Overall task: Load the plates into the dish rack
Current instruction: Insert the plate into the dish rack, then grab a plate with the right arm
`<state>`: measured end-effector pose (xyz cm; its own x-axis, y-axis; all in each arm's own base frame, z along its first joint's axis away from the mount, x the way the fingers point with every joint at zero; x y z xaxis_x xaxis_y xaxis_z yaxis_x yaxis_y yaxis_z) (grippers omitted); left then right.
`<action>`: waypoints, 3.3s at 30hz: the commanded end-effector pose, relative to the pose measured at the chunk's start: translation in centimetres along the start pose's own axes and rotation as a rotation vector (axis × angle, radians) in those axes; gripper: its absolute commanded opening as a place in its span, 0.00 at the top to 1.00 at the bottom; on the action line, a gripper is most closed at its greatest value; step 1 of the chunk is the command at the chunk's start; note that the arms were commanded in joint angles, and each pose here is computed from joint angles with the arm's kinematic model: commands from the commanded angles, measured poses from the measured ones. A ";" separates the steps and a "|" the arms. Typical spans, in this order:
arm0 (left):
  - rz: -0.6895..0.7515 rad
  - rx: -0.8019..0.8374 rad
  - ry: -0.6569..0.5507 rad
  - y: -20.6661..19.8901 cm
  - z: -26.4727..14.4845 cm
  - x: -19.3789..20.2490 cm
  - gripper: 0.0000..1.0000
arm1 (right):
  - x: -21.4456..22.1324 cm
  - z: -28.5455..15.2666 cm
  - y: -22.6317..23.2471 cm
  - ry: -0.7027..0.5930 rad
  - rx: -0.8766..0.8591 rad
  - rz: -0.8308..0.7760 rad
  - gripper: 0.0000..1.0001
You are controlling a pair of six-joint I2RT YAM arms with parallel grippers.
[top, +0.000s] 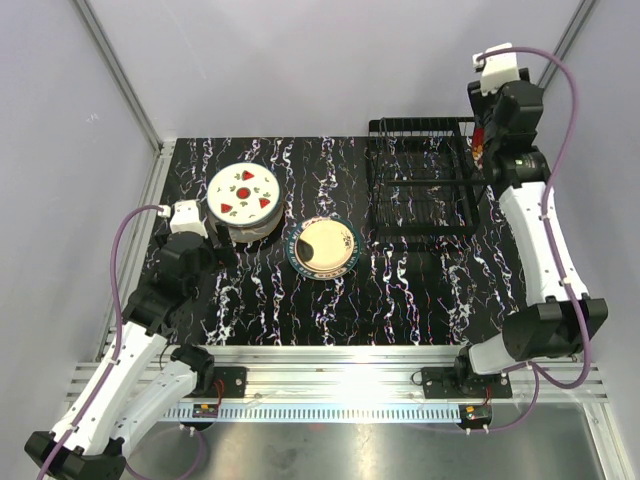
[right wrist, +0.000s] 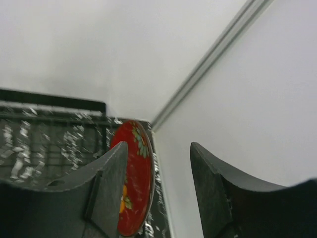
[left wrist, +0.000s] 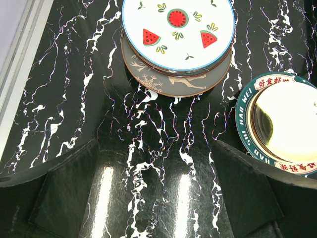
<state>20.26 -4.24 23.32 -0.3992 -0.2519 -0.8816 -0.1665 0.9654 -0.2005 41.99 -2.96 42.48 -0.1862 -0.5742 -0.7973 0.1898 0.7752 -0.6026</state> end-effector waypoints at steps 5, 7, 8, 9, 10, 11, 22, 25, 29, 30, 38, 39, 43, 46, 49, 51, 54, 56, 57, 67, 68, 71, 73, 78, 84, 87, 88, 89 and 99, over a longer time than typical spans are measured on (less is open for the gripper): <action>0.006 -0.001 -0.039 -0.3 0.2 -1.0 0.01 | -5.6 -7.0 -1.6 -0.135 -0.181 0.472 0.35; 0.009 -0.011 -0.038 -0.1 0.3 -0.9 0.01 | -5.6 -8.3 0.5 -0.133 -0.303 0.614 0.35; 0.011 -0.013 -0.038 -0.1 0.3 -0.9 0.01 | -6.0 -9.7 0.5 -0.157 -0.347 0.645 0.35; 0.011 -0.018 -0.038 -0.1 0.3 -1.0 0.01 | -6.1 -10.5 1.3 -0.166 -0.411 0.678 0.34; 0.011 -0.019 -0.039 -0.1 0.4 -1.0 0.01 | -5.4 -11.5 2.2 -0.149 -0.454 0.734 0.34; 0.013 -0.024 -0.038 0.0 0.4 -1.0 0.01 | -5.1 -12.2 2.5 -0.142 -0.476 0.755 0.35; -0.052 0.003 -0.044 -1.5 0.4 -3.0 0.01 | 4.0 -17.4 12.6 0.154 -0.722 1.181 0.56; -0.072 0.016 -0.020 -2.5 0.3 -4.2 0.01 | 6.6 -18.9 15.5 0.208 -0.744 1.189 0.56; -0.071 0.076 -0.050 -4.5 0.4 -7.4 0.01 | 8.8 -20.3 19.2 0.265 -0.761 1.163 0.56; -0.058 0.091 -0.054 -4.8 0.3 -7.8 0.01 | 9.2 -21.1 20.8 0.285 -0.798 1.154 0.56; 0.048 0.078 -0.161 -4.8 1.3 -9.7 0.01 | 10.1 -22.5 28.0 0.298 -0.832 1.142 0.55; 0.059 0.070 -0.142 -4.6 1.8 -8.6 0.01 | 10.4 -22.2 29.0 0.313 -0.822 1.135 0.55; 0.058 0.072 -0.140 -4.2 2.3 -7.1 0.01 | 10.5 -21.4 31.6 0.336 -0.787 1.131 0.54; 0.047 0.041 -0.136 -3.6 2.1 -6.8 0.01 | 10.6 -20.2 33.4 0.372 -0.751 1.136 0.54; 0.030 0.059 -0.155 -3.5 1.6 -6.7 0.01 | 10.8 -19.2 35.2 0.405 -0.732 1.134 0.54; 0.027 0.056 -0.166 -3.5 1.4 -6.8 0.01 | 10.6 -18.7 36.2 0.411 -0.730 1.125 0.54; 0.030 0.071 -0.149 -3.8 1.6 -6.6 0.01 | 10.1 -17.9 36.9 0.395 -0.730 1.094 0.54; 0.035 0.082 -0.127 -4.1 1.8 -6.3 0.01 | 10.4 -17.4 37.1 0.410 -0.699 1.078 0.55; 0.036 0.088 -0.128 -4.2 1.7 -6.4 0.01 | 10.4 -17.1 37.3 0.419 -0.689 1.072 0.55; 0.042 0.052 -0.169 -3.4 1.1 -6.9 0.01 | 12.5 -16.3 39.1 0.520 -0.616 1.043 0.55; 0.044 0.051 -0.166 -3.4 1.1 -6.9 0.01 | 12.6 -16.3 39.3 0.529 -0.612 1.038 0.55; 0.042 0.056 -0.166 -3.5 1.0 -6.9 0.01 | 12.5 -16.1 39.5 0.530 -0.608 1.042 0.56; 0.041 0.060 -0.168 -3.5 1.0 -6.9 0.01 | 12.6 -16.0 39.7 0.529 -0.610 1.035 0.58; 0.042 0.066 -0.163 -3.6 1.0 -6.8 0.01 | 12.5 -15.8 39.9 0.533 -0.608 1.033 0.72; 0.040 0.075 -0.164 -3.8 0.9 -6.8 0.01 | 12.7 -15.8 39.3 0.546 -0.579 0.996 0.87; 0.039 0.078 -0.164 -3.8 0.9 -6.9 0.01 | 12.9 -15.9 38.7 0.549 -0.559 0.980 0.87; 0.041 0.079 -0.161 -3.8 0.9 -6.8 0.01 | 13.0 -15.9 38.5 0.547 -0.550 0.977 0.88; 0.042 0.078 -0.159 -3.8 1.0 -6.8 0.01 | 12.9 -16.0 38.1 0.543 -0.543 0.980 0.88; 0.043 0.077 -0.153 -3.9 1.1 -6.7 0.01 | 11.7 -16.4 35.7 0.501 -0.526 0.967 0.93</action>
<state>24.17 -5.95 28.13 -0.3165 -0.1814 -0.9311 -0.0948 0.9827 -0.1592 30.30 22.60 9.27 -0.6337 0.3595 -0.6850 0.0763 0.9102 0.4071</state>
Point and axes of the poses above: each gripper's point midway between its finger pads, its own z axis out along the fingers, its own y axis along the line the jaws close on, x = y × z, the point moved 5 cm from there along -z, back along the fingers, and after that the axes turned 7 degrees about -z, right-handed, at the moved point
